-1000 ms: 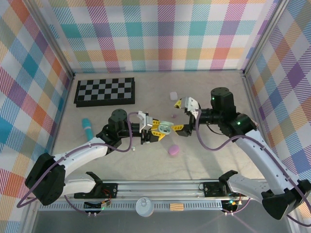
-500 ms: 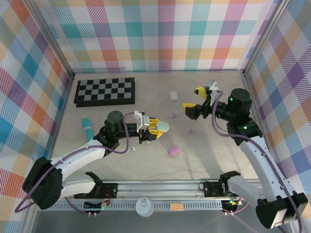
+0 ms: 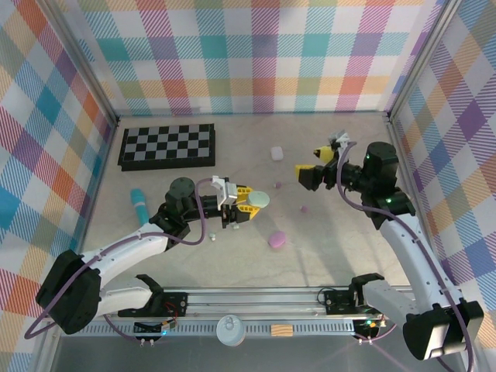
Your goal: Insert the wireless bluetooth earbuds into the charging case
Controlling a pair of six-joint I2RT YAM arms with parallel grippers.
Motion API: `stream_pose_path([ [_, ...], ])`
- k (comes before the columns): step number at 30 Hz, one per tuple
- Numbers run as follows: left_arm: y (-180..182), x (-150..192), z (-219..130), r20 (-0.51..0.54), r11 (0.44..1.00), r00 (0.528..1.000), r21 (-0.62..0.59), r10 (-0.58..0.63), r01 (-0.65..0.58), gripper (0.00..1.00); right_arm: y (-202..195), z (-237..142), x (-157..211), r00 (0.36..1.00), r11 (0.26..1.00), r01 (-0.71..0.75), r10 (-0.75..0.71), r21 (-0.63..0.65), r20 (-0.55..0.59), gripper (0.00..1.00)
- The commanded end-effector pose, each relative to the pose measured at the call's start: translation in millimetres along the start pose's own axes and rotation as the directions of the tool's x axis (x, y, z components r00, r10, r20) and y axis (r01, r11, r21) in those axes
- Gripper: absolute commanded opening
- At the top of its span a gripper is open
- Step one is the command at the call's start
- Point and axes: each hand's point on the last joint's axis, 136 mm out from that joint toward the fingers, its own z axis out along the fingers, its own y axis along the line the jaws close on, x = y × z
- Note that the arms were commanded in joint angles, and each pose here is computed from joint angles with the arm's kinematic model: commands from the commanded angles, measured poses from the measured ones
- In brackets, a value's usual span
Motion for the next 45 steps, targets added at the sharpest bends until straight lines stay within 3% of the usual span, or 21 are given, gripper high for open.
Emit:
stream_pose_path([
  [1,0.8,-13.9,3.2,0.049,0.999,0.999,0.037,0.007,-0.009,0.24,58.6,-4.3,18.3,0.966,0.924,0.25,-0.26,-0.29,0.004,1.0],
  [6,-5.0,-23.4,3.5,0.07,0.997,0.998,0.078,-0.004,-0.001,0.24,101.3,6.1,44.6,0.895,0.787,0.409,-0.446,-0.461,0.033,0.96],
  [10,-9.4,-28.6,0.6,0.081,0.996,0.997,0.089,-0.007,0.0,0.24,105.0,21.0,47.5,0.875,0.755,0.432,-0.484,-0.493,0.026,0.93],
  [26,-18.4,-33.5,-2.7,0.087,0.992,0.996,0.125,-0.012,0.001,0.24,94.4,60.1,47.4,0.868,0.776,0.423,-0.496,-0.468,-0.038,0.9],
  [45,-19.7,-26.7,-4.3,0.072,0.993,0.997,0.12,-0.009,0.0,0.24,85.6,48.9,20.6,0.908,0.836,0.372,-0.418,-0.404,-0.029,0.87],
])
